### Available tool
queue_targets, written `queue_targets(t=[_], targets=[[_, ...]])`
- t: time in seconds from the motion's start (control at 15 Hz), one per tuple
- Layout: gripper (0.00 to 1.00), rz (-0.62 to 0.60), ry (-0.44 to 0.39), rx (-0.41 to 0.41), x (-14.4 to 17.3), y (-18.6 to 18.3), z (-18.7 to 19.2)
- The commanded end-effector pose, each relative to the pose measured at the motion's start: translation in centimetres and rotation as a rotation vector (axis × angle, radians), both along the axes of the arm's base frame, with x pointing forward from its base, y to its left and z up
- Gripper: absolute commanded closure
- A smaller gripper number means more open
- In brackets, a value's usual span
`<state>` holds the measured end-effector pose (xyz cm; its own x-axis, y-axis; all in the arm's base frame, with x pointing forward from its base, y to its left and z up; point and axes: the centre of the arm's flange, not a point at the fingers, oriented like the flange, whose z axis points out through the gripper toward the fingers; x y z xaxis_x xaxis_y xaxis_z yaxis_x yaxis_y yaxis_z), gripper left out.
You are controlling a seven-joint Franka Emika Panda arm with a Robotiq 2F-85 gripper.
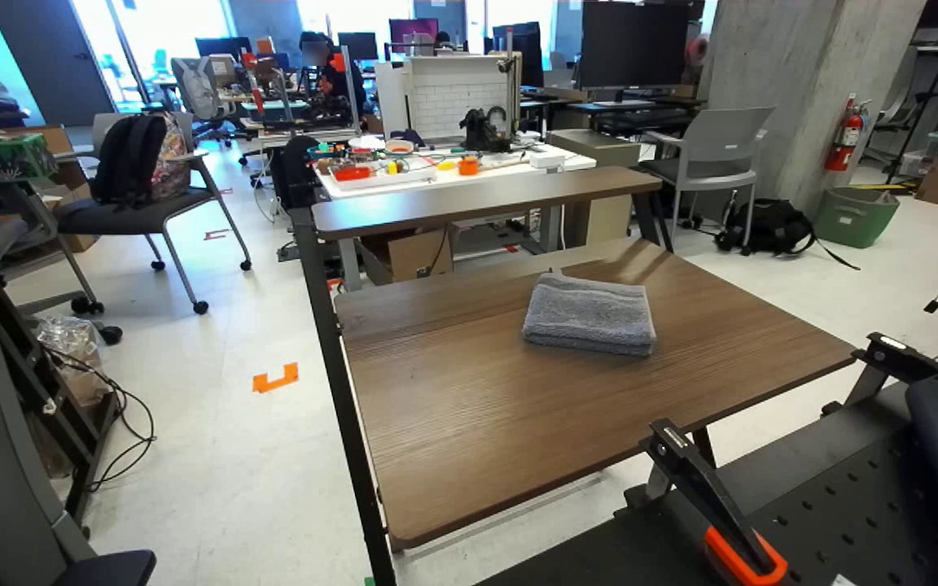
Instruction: Move the grey towel to the left
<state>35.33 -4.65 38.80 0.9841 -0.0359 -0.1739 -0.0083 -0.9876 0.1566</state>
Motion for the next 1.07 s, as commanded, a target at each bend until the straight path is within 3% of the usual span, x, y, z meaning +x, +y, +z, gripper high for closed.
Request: queue_targets(t=[0.0, 0.53, 1.0], targets=[[0.00, 0.000, 0.000, 0.000, 0.0, 0.0, 0.0], [0.00, 0.003, -0.012, 0.005, 0.3, 0.3, -0.4], [0.00, 0.071, -0.094, 0.081, 6.5, 4.1, -4.1]])
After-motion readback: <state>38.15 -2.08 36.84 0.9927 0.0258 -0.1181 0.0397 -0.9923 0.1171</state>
